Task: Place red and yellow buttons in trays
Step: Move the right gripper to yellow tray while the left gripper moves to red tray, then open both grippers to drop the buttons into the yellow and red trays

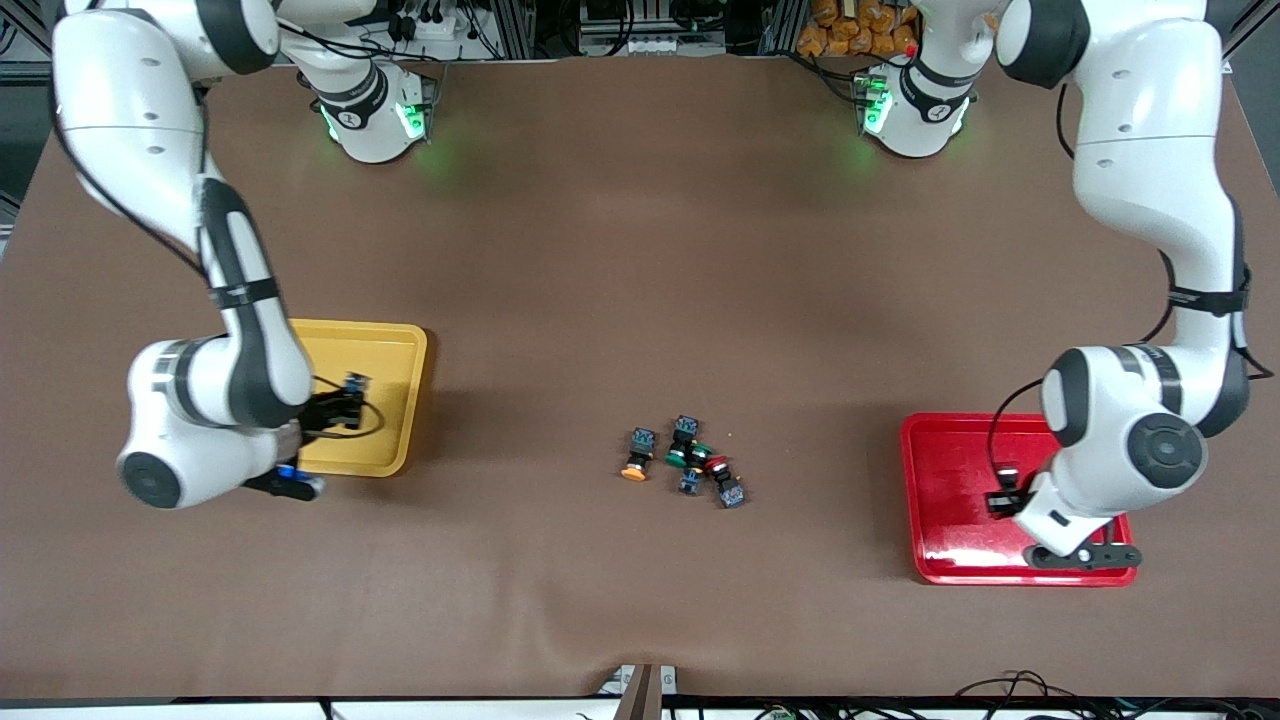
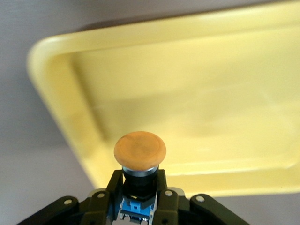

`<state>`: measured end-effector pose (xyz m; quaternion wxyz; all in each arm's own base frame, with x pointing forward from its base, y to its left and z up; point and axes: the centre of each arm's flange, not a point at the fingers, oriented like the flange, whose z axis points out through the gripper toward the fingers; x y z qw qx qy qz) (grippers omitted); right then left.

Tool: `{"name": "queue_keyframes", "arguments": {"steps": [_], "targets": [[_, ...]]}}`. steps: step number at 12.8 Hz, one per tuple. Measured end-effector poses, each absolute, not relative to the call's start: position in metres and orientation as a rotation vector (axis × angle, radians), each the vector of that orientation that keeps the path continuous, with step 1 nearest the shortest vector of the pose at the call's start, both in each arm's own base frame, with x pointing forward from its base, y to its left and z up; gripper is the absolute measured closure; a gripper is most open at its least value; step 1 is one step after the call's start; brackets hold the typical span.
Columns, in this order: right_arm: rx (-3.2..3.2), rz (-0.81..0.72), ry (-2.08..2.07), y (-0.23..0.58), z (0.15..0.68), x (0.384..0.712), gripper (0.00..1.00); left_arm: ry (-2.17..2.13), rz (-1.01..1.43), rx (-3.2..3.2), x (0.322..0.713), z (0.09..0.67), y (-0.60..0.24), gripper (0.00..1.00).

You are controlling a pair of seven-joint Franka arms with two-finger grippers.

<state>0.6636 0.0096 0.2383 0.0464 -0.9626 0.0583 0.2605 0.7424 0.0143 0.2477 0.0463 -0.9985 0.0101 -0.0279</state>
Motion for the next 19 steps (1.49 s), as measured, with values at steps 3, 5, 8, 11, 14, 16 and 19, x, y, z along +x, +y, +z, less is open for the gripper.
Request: {"name": "queue_keyframes", "arguments": {"steps": [3, 5, 8, 11, 14, 16, 19], "targets": [[-2.877, 0.734, -0.103, -0.041, 0.236, 0.663, 0.67, 0.119, -0.059, -3.048, 0.740, 0.229, 0.048, 0.59], [-2.854, 0.719, -0.190, -0.050, 0.235, 0.662, 0.52, 0.164, -0.060, -3.046, 0.740, 0.218, 0.057, 0.59], [-2.796, 0.711, -0.156, -0.045, 0.229, 0.660, 0.17, 0.221, -0.047, -3.043, 0.738, 0.205, 0.063, 0.59], [-2.799, 0.755, 0.105, 0.001, 0.231, 0.662, 0.00, 0.261, -0.067, -3.037, 0.738, 0.199, 0.066, 0.59], [-2.822, 0.791, 0.361, 0.098, 0.243, 0.663, 0.00, 0.266, -0.075, -3.037, 0.738, 0.199, 0.064, 0.59], [-2.771, 0.786, 0.546, 0.139, 0.258, 0.666, 0.00, 0.271, -0.082, -3.038, 0.739, 0.199, 0.062, 0.59], [-2.711, 0.648, 0.779, 0.183, 0.284, 0.682, 0.00, 0.278, -0.108, -3.037, 0.742, 0.206, 0.058, 0.47]]}}
